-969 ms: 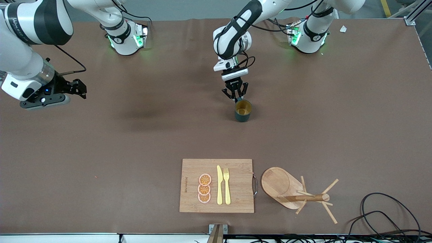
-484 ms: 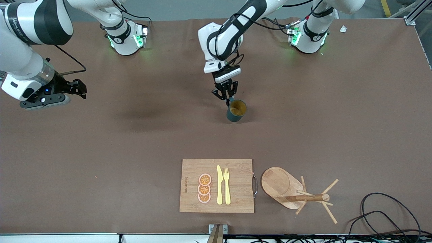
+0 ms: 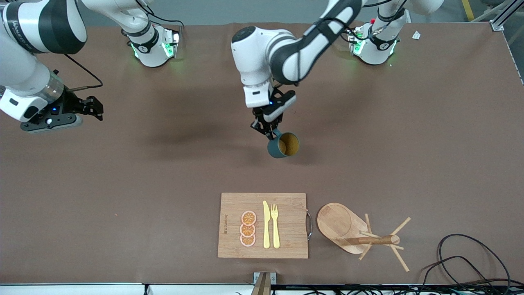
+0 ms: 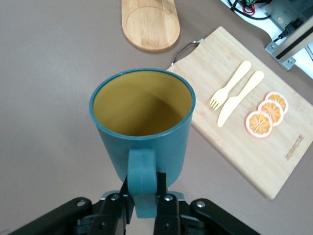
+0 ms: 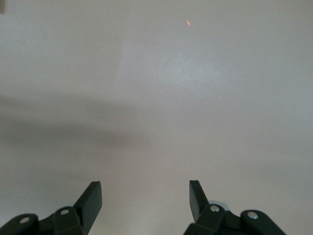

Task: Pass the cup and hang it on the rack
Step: 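Lift the mug and carry it toward the wooden rack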

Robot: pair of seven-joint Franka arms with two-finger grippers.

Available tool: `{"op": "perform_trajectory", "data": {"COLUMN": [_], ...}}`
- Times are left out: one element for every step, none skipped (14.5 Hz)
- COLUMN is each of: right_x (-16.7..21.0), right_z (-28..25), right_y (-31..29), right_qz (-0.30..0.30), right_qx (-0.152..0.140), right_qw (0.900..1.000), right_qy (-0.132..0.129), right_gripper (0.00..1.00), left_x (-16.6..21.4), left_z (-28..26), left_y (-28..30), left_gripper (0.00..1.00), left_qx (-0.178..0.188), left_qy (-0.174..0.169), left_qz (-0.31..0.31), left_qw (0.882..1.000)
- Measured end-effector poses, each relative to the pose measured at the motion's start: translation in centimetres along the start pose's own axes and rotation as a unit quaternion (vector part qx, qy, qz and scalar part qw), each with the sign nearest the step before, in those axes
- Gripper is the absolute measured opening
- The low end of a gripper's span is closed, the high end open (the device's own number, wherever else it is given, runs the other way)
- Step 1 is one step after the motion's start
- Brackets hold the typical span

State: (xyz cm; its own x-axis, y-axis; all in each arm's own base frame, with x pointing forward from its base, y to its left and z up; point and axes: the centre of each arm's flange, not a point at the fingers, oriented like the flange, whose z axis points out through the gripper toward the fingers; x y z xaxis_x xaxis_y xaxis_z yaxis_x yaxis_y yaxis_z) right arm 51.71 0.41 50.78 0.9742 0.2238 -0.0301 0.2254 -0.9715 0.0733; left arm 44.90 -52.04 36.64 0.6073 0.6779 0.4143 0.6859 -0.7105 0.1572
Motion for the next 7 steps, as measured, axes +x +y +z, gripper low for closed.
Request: {"op": "perform_trajectory", "data": {"right_x": [0.1, 0.2, 0.4, 0.5, 0.6, 0.7, 0.8], "right_z": [-0.8, -1.8, -2.8, -3.7, -4.4, -5.0, -5.5], "right_y": [0.6, 1.2, 1.6, 1.9, 2.1, 2.3, 2.5], "right_qz": [0.006, 0.011, 0.015, 0.02, 0.026, 0.03, 0.033], "right_qx": [-0.002, -0.003, -0.005, -0.006, -0.006, -0.006, -0.007], "right_qw": [1.0, 1.0, 0.999, 0.999, 0.999, 0.998, 0.998], "right_qy": [0.009, 0.019, 0.029, 0.038, 0.046, 0.052, 0.057], "right_gripper": [0.81, 0.81, 0.86, 0.94, 1.0, 1.0, 1.0], "left_x": [2.2, 4.3, 6.2, 7.9, 9.3, 10.5, 11.7], "left_z": [-0.1, -0.2, -0.2, -0.2, -0.3, -0.4, -0.5], "left_y": [0.4, 0.7, 0.9, 1.0, 1.0, 0.9, 0.8], "left_gripper": [0.21, 0.21, 0.21, 0.21, 0.21, 0.21, 0.21], "left_qx": [0.002, 0.004, 0.007, 0.008, 0.008, 0.008, 0.009], "left_qy": [-0.008, -0.016, -0.024, -0.029, -0.034, -0.037, -0.037], "left_qz": [-0.002, -0.003, -0.002, 0.0, 0.001, 0.004, 0.009], "left_qw": [1.0, 1.0, 1.0, 1.0, 0.999, 0.999, 0.999]}}
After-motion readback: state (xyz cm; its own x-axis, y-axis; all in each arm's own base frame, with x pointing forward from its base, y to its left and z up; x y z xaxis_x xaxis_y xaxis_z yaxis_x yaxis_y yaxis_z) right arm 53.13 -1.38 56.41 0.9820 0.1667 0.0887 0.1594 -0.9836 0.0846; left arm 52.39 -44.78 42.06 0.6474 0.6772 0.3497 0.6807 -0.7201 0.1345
